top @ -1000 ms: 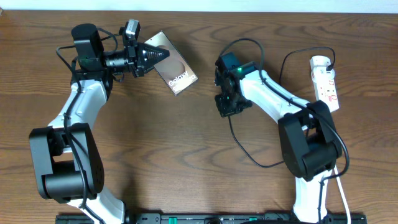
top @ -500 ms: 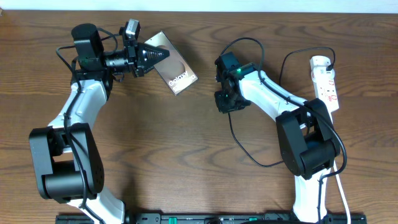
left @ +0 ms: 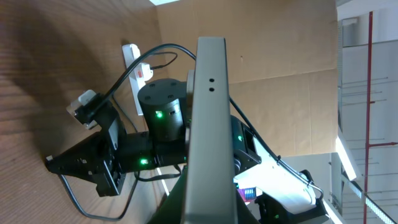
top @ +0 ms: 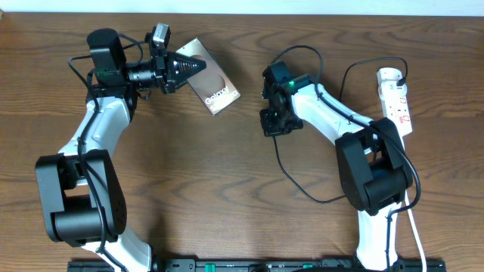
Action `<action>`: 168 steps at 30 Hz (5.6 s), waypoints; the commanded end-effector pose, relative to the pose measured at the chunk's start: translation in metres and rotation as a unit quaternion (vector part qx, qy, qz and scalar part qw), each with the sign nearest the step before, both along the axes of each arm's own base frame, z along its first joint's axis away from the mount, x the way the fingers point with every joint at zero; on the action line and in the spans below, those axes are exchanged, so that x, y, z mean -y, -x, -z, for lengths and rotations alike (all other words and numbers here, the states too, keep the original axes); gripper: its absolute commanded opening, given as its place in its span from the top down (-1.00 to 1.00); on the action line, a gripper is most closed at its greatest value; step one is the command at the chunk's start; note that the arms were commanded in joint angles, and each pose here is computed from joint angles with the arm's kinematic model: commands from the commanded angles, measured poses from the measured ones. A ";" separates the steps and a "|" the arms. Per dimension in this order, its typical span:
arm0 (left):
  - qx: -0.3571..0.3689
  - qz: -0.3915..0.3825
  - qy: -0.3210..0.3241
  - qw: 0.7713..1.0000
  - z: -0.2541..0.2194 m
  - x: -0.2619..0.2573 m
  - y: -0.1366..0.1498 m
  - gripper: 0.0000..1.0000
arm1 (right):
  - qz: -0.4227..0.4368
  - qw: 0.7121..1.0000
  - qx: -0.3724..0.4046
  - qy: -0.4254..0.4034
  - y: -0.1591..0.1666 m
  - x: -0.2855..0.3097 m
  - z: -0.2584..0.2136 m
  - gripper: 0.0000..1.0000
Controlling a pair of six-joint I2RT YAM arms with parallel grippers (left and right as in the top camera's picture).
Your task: Plug charger to phone and switch on socket
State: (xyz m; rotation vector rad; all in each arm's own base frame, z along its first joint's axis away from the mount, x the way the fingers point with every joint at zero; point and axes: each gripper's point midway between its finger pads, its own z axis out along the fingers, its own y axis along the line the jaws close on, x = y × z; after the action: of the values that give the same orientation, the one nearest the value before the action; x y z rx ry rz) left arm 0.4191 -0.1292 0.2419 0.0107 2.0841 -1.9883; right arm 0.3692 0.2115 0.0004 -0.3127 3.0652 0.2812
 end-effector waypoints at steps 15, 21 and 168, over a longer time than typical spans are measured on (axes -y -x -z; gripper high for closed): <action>0.033 0.016 0.001 0.999 -0.019 0.002 0.007 0.86 | 0.046 0.991 -0.007 0.129 0.007 0.034 0.038 0.98; 0.033 0.016 0.001 0.999 -0.019 0.002 0.007 0.86 | 0.017 0.990 -0.061 0.126 0.030 0.033 0.049 0.98; 0.028 0.037 0.002 0.999 -0.013 0.019 0.015 0.86 | -0.238 0.824 0.006 -0.514 0.066 -0.086 -0.202 0.98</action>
State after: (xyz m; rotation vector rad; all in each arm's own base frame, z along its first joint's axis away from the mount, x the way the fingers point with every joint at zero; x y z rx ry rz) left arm 0.4135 -0.1459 0.2398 0.0540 2.1005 -2.0042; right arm 0.3047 0.2957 0.2013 -0.9073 2.2794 1.7947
